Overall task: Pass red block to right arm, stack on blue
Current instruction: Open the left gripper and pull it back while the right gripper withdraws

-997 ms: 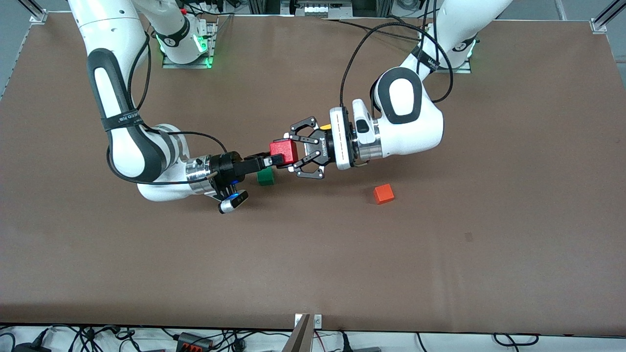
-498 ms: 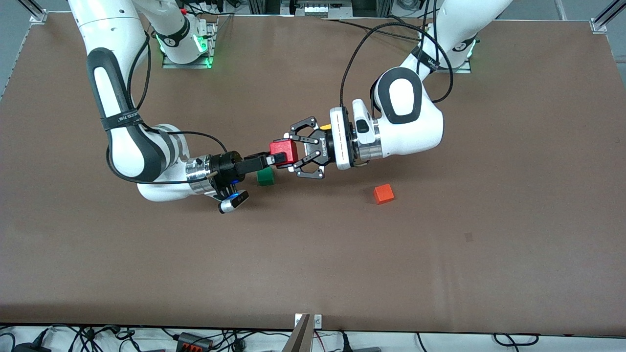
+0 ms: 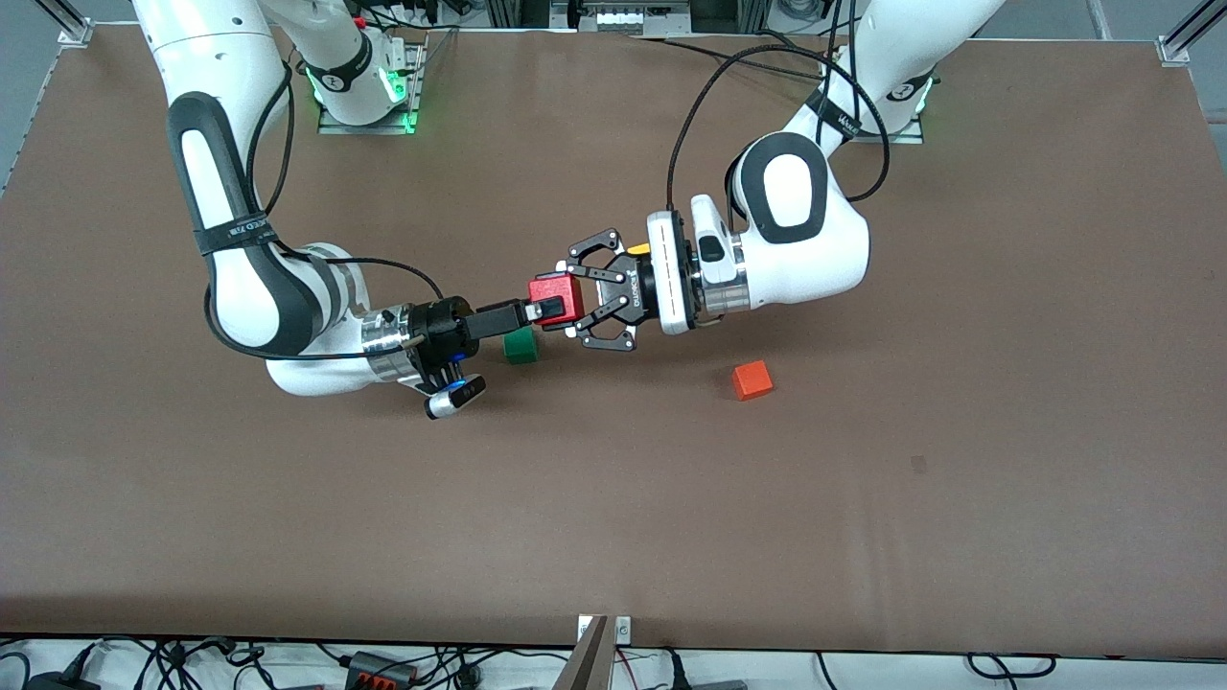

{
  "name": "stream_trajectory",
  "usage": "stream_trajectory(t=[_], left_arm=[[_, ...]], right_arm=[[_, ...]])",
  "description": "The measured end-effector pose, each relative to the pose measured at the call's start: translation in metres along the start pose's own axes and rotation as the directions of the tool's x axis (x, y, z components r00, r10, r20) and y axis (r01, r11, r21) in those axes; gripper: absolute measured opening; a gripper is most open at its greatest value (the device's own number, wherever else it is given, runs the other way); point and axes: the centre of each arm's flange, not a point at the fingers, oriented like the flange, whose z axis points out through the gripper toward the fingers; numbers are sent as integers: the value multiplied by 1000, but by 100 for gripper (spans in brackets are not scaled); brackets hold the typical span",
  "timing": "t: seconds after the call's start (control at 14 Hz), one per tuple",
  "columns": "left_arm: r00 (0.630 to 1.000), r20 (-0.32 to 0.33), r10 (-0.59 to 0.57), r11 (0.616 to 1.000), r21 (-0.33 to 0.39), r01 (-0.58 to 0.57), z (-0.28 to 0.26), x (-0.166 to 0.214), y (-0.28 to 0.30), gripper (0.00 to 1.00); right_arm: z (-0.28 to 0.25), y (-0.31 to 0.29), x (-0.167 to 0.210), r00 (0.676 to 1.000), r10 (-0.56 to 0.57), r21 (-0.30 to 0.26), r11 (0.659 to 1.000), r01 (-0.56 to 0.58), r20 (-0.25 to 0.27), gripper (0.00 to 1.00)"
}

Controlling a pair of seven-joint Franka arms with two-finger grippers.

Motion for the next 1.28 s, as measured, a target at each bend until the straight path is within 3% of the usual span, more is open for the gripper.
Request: stream_trajectory(t=[0.14, 0.5, 0.64, 0.78, 1.0, 1.14, 1.28], left_arm=[[1000, 0, 10, 1000, 0, -10, 0, 0, 0, 59], [1000, -8, 29, 1000, 2, -29, -1, 7, 1, 100], [999, -19, 45, 999, 12, -44, -9, 19, 0, 100], [998, -36, 59, 998, 12, -58, -21, 32, -3, 100], [994, -45, 96, 993, -60, -99, -51, 40, -21, 100], [991, -7, 135, 982, -129, -135, -82, 39, -38, 100], [986, 81, 145, 973, -190, -128, -111, 34, -52, 100]], right_arm=[[0, -1, 0, 1000, -1, 0, 1000, 1, 1, 58], [-1, -4, 0, 1000, -10, -6, 1000, 10, 0, 56], [-4, -9, 0, 1000, -26, -43, 999, 26, 4, 56], [-12, -19, -1, 998, -58, -122, 991, 59, 11, 56], [-45, -21, 0, 997, -80, -263, 962, 77, 1, 56], [-67, -16, 0, 997, -81, -370, 926, 75, 0, 56], [-86, -10, -3, 997, -78, -497, 865, 71, 8, 56]])
